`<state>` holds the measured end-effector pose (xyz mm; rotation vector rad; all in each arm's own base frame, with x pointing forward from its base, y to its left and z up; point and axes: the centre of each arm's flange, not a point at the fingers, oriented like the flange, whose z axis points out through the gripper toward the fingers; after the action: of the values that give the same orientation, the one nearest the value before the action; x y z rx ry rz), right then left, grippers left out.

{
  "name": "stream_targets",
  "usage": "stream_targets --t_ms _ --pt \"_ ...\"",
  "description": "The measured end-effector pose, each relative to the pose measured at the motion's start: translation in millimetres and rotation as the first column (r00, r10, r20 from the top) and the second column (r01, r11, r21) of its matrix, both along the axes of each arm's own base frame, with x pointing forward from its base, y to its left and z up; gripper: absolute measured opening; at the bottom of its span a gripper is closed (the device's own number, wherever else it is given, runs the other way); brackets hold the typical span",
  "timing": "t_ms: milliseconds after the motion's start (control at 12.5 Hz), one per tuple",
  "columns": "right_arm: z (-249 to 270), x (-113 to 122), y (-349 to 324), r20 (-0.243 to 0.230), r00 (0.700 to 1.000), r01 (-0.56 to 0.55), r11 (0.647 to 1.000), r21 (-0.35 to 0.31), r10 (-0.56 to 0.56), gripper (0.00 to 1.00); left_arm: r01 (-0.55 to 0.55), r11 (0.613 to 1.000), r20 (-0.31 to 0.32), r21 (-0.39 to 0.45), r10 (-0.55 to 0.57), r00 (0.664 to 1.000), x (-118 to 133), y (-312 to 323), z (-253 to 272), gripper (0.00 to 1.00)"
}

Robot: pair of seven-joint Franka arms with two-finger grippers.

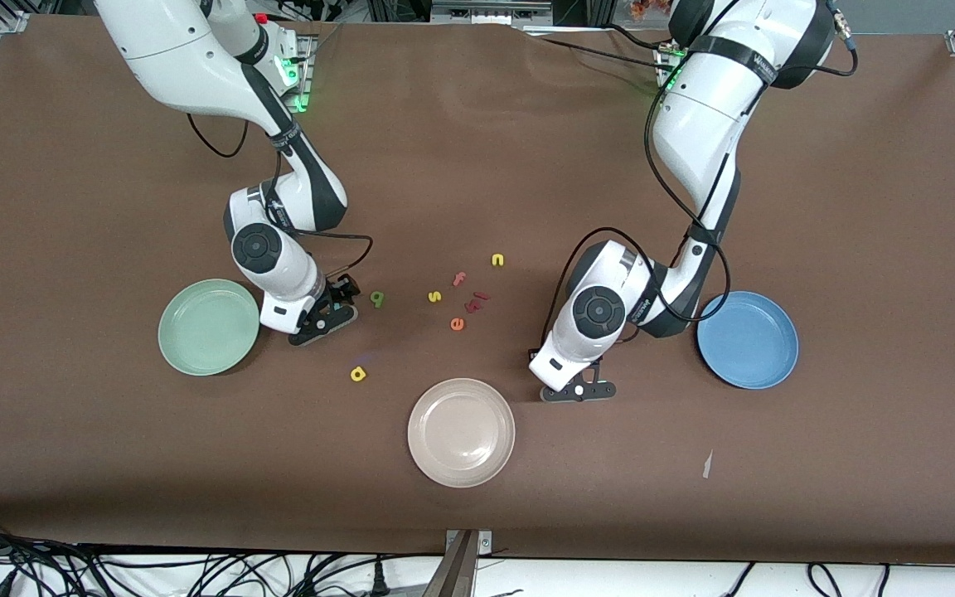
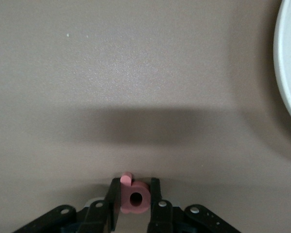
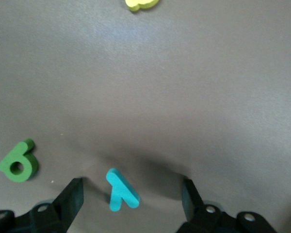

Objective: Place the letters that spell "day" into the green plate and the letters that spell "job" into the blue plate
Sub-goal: 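Grasp the b with the left gripper while the right gripper grasps the y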

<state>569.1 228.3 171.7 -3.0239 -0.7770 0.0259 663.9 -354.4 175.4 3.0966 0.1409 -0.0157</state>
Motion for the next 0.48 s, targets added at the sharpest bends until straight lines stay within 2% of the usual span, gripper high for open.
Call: stream_targets --t_ms 160,239,319,479 --pt "-0.1 -0.2 0.4 0.000 1.000 -0.009 1.000 0.001 0.009 0.86 -0.001 1.000 -0.001 0.001 0.001 1.000 1.0 0.5 1.9 0.28" --pt "0.5 0.3 0.1 0.002 1.000 -0.015 1.000 0.001 0.015 0.76 -0.001 1.000 -0.007 0.007 0.001 1.000 2.2 1.5 6.0 0.28" --pt "0.7 0.4 0.1 0.003 1.000 -0.021 1.000 0.001 0.021 0.75 0.005 1.000 -0.010 0.023 -0.004 1.000 4.1 3.2 14.1 0.28" --pt "2.6 1.4 0.0 0.008 1.000 -0.026 1.000 0.003 0.026 0.54 0.040 0.994 -0.006 0.103 -0.039 0.999 8.4 12.9 44.1 0.28"
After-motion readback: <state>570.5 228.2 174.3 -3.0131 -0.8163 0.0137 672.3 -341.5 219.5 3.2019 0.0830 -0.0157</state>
